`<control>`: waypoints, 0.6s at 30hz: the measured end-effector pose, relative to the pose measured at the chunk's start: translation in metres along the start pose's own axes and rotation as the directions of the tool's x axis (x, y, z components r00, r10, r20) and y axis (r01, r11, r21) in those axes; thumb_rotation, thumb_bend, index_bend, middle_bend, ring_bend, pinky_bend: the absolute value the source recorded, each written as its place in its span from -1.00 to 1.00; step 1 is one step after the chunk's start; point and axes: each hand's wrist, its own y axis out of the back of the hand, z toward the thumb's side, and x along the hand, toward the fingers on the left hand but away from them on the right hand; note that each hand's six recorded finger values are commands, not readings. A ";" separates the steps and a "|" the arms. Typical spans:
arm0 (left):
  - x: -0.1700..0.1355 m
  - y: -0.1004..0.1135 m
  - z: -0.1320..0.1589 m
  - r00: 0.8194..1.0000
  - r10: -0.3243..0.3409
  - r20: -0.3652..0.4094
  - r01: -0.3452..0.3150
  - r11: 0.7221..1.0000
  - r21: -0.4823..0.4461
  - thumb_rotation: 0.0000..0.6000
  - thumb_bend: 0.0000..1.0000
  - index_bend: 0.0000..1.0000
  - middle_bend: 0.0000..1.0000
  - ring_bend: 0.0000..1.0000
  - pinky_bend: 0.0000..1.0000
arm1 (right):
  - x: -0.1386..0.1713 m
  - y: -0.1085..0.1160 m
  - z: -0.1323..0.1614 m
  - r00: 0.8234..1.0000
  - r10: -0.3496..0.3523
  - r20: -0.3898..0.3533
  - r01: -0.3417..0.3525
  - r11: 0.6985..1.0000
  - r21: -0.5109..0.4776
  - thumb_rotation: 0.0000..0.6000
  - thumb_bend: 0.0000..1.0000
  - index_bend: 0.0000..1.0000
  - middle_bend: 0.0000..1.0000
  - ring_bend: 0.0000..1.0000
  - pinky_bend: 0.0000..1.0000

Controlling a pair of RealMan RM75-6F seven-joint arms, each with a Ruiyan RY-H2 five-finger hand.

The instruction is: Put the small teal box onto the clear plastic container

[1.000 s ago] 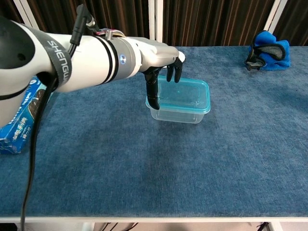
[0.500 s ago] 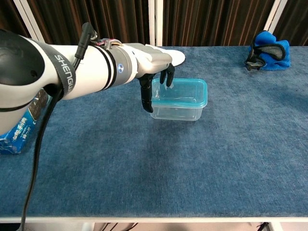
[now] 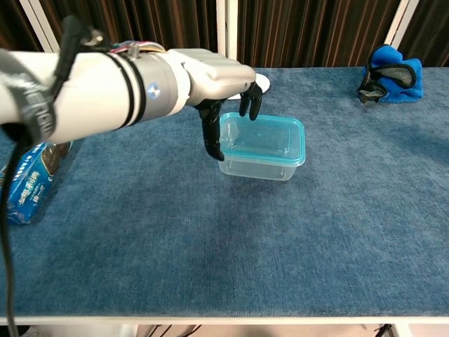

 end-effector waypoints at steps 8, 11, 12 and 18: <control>-0.016 -0.019 0.001 0.999 -0.007 0.032 0.006 0.999 0.033 1.00 -1.00 -0.38 -0.46 -0.79 -0.76 | 0.000 0.000 0.001 1.000 -0.001 -0.001 0.001 1.000 0.004 1.00 -0.95 -1.00 -0.83 -1.00 -0.97; -0.021 -0.021 0.003 0.999 0.006 0.037 -0.007 0.999 0.037 1.00 -1.00 -0.38 -0.46 -0.79 -0.76 | 0.000 0.001 0.002 1.000 -0.002 -0.001 0.002 1.000 0.005 1.00 -0.95 -1.00 -0.83 -1.00 -0.97; -0.022 -0.022 0.004 0.999 0.007 0.039 -0.009 0.999 0.039 1.00 -1.00 -0.38 -0.46 -0.79 -0.76 | 0.000 0.001 0.003 1.000 -0.002 -0.001 0.002 1.000 0.006 1.00 -0.95 -1.00 -0.83 -1.00 -0.97; -0.028 -0.031 0.008 0.999 -0.003 0.043 0.001 0.999 0.047 1.00 -1.00 -0.38 -0.46 -0.79 -0.77 | 0.000 0.000 0.003 1.000 0.001 0.001 -0.001 1.000 0.007 1.00 -0.95 -1.00 -0.83 -1.00 -0.97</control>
